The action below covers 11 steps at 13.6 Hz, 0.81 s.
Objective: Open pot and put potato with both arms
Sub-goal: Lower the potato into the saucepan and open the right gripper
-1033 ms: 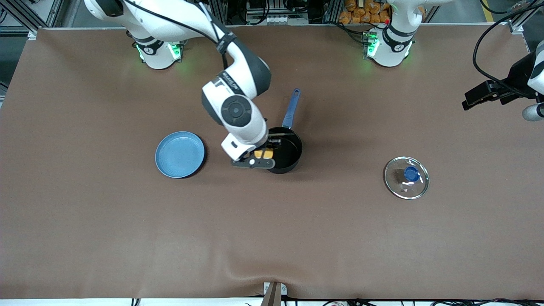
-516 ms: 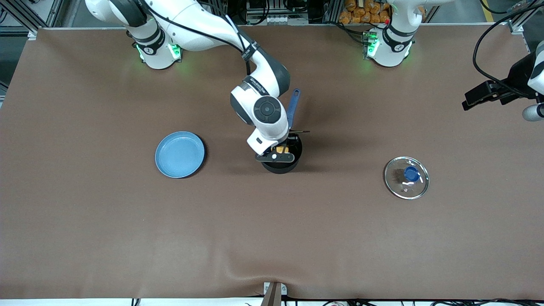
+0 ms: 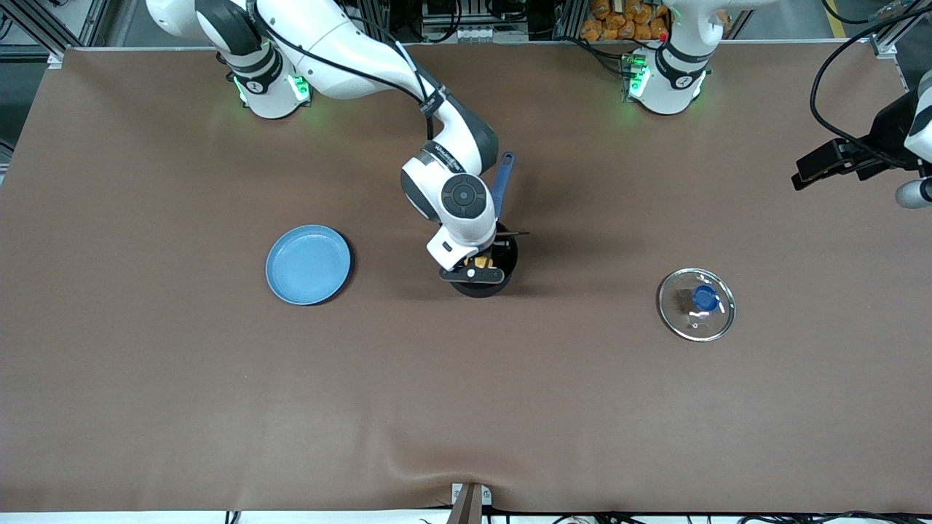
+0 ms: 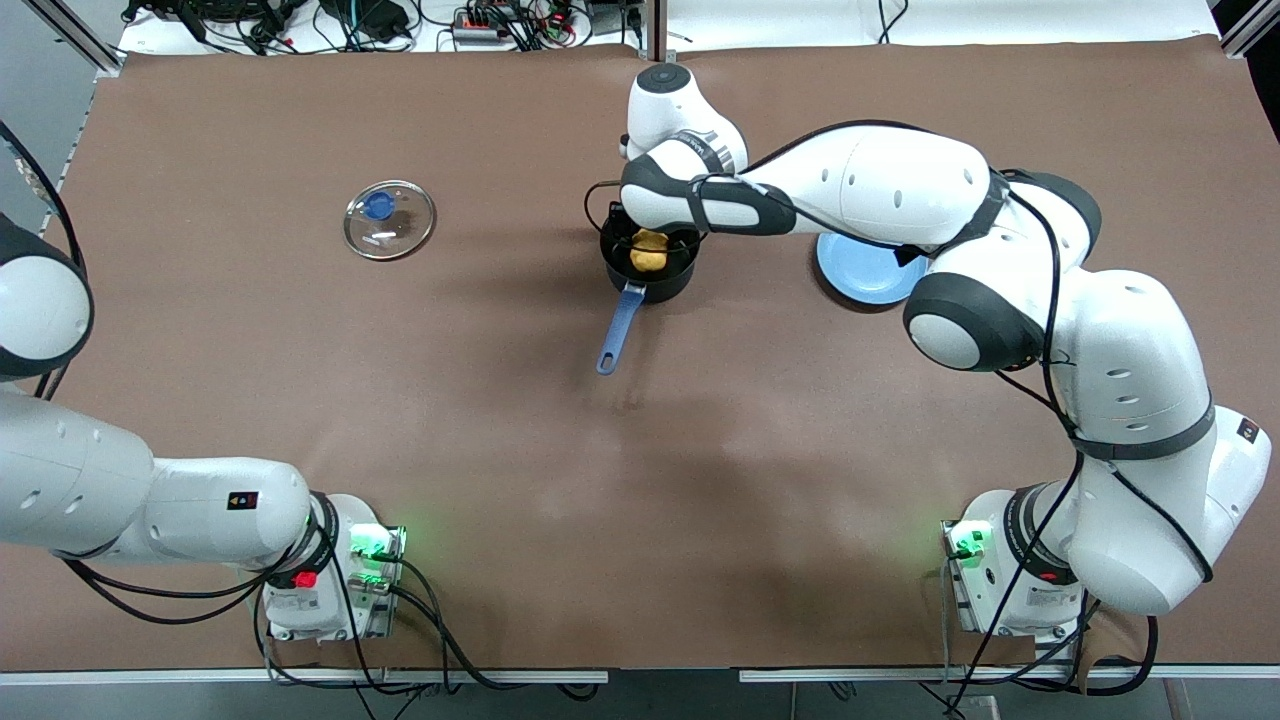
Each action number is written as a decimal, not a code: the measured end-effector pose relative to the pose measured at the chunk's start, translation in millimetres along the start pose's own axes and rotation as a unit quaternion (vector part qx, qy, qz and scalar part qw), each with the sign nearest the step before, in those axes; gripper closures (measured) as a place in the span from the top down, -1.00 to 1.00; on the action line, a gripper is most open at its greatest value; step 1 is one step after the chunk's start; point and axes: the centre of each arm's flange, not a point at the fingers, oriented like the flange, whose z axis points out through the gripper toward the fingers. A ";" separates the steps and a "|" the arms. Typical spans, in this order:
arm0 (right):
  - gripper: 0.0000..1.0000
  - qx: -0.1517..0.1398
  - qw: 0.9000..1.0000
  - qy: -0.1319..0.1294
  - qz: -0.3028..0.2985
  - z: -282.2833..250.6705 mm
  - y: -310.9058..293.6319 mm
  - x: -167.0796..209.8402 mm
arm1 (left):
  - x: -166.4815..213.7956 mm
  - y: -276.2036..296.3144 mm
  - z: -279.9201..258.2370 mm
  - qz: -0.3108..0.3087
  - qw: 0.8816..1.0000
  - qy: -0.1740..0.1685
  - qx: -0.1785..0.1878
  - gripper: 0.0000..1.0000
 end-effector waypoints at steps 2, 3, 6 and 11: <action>0.38 -0.001 1.000 -0.001 0.001 4.0 -0.2 -0.5 | 0.1 0.0 0.2 0.000 1.000 0.000 0.000 1.00; 0.38 -0.002 1.000 -0.001 0.003 4.2 -0.1 -0.5 | 0.1 0.0 0.2 0.000 1.000 0.000 0.000 1.00; 0.44 -0.001 1.000 0.001 0.014 3.1 0.0 0.7 | 0.1 0.0 0.2 0.000 1.000 0.000 0.000 1.00; 1.00 0.008 1.000 0.010 0.016 -8.3 -4.6 4.4 | 0.2 0.0 0.1 0.000 1.000 0.001 0.000 1.00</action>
